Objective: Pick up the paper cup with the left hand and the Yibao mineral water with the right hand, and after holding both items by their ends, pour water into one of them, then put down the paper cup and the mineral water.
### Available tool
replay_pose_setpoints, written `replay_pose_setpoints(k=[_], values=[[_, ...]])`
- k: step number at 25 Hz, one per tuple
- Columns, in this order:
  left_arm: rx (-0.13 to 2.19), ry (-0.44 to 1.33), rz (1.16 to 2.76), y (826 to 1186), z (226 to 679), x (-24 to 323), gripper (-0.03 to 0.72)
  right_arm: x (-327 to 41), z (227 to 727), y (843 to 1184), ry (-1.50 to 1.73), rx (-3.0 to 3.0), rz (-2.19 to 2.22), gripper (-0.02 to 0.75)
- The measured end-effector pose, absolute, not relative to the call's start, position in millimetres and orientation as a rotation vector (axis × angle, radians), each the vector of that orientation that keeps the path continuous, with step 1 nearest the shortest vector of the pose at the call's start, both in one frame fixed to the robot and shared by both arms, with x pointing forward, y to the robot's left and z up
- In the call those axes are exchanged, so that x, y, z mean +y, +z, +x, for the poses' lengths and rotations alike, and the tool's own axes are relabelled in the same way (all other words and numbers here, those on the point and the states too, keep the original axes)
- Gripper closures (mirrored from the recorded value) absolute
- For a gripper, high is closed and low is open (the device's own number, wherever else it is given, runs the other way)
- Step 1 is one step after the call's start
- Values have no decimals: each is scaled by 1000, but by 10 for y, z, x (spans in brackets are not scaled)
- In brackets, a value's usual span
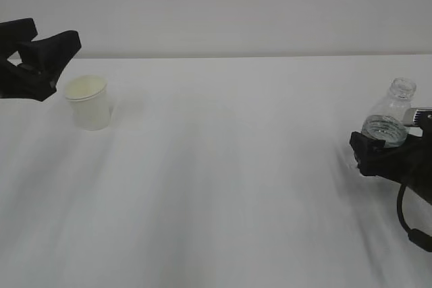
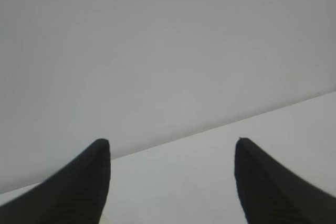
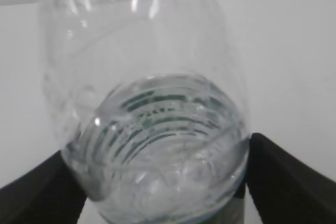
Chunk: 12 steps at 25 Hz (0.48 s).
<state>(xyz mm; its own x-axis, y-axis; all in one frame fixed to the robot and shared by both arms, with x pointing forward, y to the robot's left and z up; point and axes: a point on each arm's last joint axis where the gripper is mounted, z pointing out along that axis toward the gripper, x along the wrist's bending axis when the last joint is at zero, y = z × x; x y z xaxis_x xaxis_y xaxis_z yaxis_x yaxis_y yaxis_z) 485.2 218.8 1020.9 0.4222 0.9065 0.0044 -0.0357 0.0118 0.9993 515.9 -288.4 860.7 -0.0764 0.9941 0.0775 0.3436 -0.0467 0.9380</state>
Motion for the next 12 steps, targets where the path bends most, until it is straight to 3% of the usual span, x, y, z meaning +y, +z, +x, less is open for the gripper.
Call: replay_pose_setpoints(k=[12], values=[[854,905,1359,10209,4852,2188,159,-2897,5264,8463,1126,1492,1514,48]])
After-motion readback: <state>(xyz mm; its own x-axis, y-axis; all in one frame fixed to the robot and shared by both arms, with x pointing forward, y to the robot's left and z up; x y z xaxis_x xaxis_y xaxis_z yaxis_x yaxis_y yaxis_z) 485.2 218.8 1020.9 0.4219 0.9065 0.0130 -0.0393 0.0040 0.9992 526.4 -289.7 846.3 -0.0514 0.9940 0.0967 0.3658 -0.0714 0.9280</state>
